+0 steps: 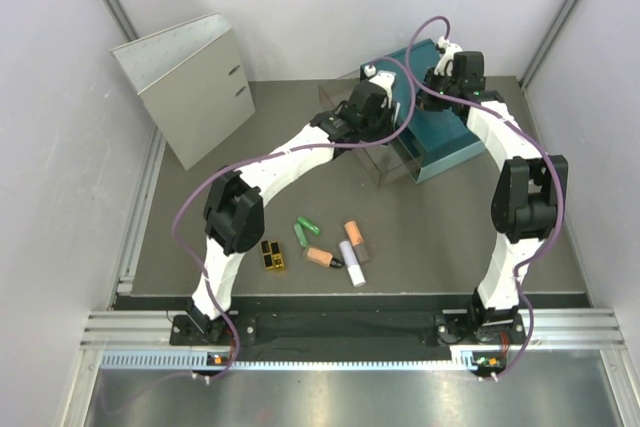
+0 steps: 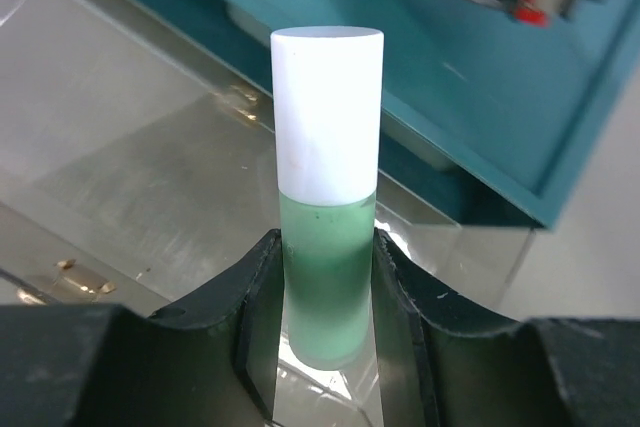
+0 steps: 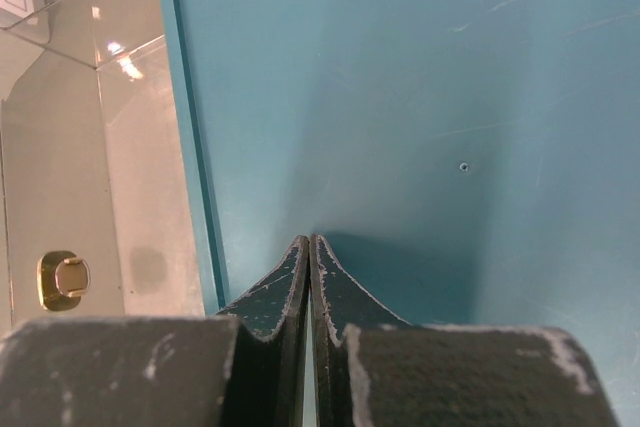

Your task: Organize the makeup

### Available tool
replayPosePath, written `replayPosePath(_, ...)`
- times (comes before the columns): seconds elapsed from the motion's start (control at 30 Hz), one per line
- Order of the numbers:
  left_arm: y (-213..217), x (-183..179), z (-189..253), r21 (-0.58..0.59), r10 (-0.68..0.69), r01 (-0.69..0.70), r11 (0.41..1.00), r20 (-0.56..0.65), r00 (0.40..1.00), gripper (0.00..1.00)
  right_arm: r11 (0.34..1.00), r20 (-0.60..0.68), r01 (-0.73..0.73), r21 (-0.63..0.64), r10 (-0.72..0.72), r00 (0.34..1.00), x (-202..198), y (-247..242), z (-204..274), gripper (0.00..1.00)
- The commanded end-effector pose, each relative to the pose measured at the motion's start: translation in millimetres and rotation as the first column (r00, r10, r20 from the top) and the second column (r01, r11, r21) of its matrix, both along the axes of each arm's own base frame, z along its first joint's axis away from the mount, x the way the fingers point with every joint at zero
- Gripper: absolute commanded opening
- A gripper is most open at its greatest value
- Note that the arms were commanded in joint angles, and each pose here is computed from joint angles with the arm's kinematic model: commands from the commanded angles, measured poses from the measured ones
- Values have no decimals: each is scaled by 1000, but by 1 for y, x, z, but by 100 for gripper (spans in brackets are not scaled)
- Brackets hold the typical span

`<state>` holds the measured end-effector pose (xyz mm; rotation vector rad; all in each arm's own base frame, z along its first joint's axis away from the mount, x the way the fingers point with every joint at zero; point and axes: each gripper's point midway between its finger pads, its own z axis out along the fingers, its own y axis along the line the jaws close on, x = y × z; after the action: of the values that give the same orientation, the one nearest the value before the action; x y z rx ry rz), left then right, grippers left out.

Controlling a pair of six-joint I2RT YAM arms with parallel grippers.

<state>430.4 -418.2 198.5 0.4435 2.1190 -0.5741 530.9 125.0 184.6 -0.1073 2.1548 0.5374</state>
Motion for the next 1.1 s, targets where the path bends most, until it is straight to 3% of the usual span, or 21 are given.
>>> replayPosePath(0.0,7,17,31,-85,176,-176,981,-7,984,0,999,-219,-7,-49,-4,976,-26,0,-66,0)
replayPosePath(0.2,21,25,22,-79,290,-296,952,-77,954,0,999,-223,-5,-50,-6,975,-25,-1,-67,0)
replayPosePath(0.33,20,27,13,-136,294,-322,937,-192,936,0,999,-223,-5,-54,-7,975,-25,-1,-66,0)
replayPosePath(0.53,25,34,1,-152,310,-354,923,-253,916,1,998,-226,-4,-57,-9,974,-25,-2,-67,0)
replayPosePath(0.57,18,31,-1,-165,270,-321,933,-271,924,14,998,-226,-4,-57,-9,974,-25,-2,-67,0)
replayPosePath(0.6,14,32,0,-181,243,-295,938,-263,934,19,998,-226,-5,-58,-8,974,-25,-2,-67,0)
replayPosePath(0.8,-8,29,-5,-234,113,-188,954,-298,948,34,998,-226,-3,-59,-10,974,-25,-2,-66,0)
replayPosePath(0.93,-10,34,-7,-245,112,-190,951,-301,947,50,998,-225,-2,-62,-12,974,-25,-3,-65,0)
replayPosePath(1.07,-12,36,-1,-263,93,-172,949,-286,954,61,998,-225,1,-63,-15,974,-25,-4,-65,0)
